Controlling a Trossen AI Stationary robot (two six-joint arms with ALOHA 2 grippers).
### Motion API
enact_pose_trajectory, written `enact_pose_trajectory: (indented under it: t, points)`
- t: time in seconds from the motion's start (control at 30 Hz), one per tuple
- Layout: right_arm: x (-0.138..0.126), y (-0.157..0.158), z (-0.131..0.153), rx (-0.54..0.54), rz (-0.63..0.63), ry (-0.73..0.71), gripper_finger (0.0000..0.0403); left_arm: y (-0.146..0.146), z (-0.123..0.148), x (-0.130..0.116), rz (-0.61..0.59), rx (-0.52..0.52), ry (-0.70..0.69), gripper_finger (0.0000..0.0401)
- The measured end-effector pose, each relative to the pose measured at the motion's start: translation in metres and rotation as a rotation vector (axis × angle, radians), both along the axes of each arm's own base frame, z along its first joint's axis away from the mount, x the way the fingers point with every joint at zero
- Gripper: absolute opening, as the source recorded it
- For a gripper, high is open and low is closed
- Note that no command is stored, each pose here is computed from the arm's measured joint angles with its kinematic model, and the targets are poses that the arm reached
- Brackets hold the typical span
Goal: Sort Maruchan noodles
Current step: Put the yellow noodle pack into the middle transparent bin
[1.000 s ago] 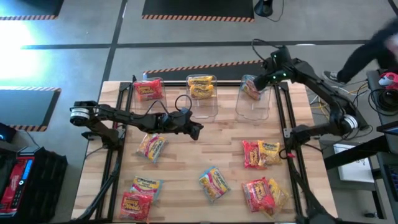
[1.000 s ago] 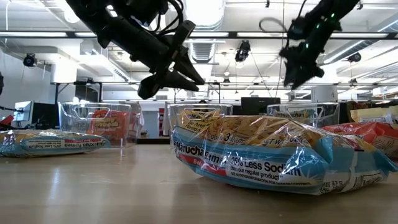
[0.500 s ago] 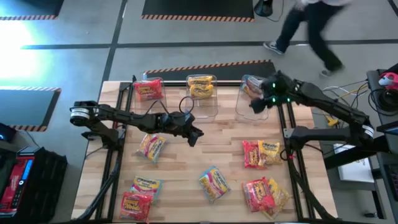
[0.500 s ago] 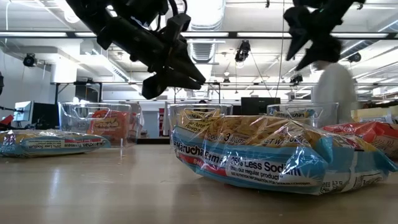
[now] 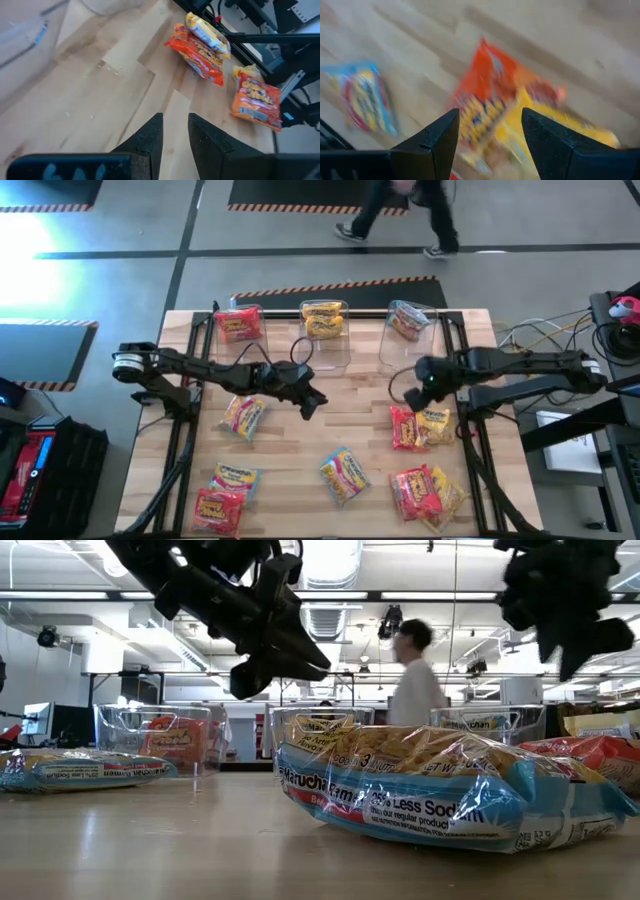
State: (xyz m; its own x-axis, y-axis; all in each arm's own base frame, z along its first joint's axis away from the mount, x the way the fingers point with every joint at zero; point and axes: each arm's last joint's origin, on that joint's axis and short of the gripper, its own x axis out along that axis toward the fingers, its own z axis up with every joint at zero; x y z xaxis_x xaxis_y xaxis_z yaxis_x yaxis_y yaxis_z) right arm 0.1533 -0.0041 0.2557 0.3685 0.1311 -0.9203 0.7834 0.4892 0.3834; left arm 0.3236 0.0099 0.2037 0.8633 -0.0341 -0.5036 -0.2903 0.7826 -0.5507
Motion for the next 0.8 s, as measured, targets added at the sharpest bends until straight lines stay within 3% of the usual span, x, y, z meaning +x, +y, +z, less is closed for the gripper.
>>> enact_pose_trajectory:
  t: [0.2, 0.47, 0.8]
  points:
    - [-0.017, 0.015, -0.008, 0.011, 0.112, 0.228, 0.0203, -0.002, 0.004, 0.002, 0.069, -0.070, -0.045, 0.0075]
    - [-0.019, 0.028, -0.022, -0.001, 0.206, 0.274, 0.0203, -0.005, 0.016, 0.008, 0.095, -0.100, -0.178, 0.0075]
    - [-0.016, 0.035, -0.046, 0.003, 0.291, 0.405, 0.0203, -0.013, 0.017, 0.008, 0.140, -0.125, -0.199, 0.0075]
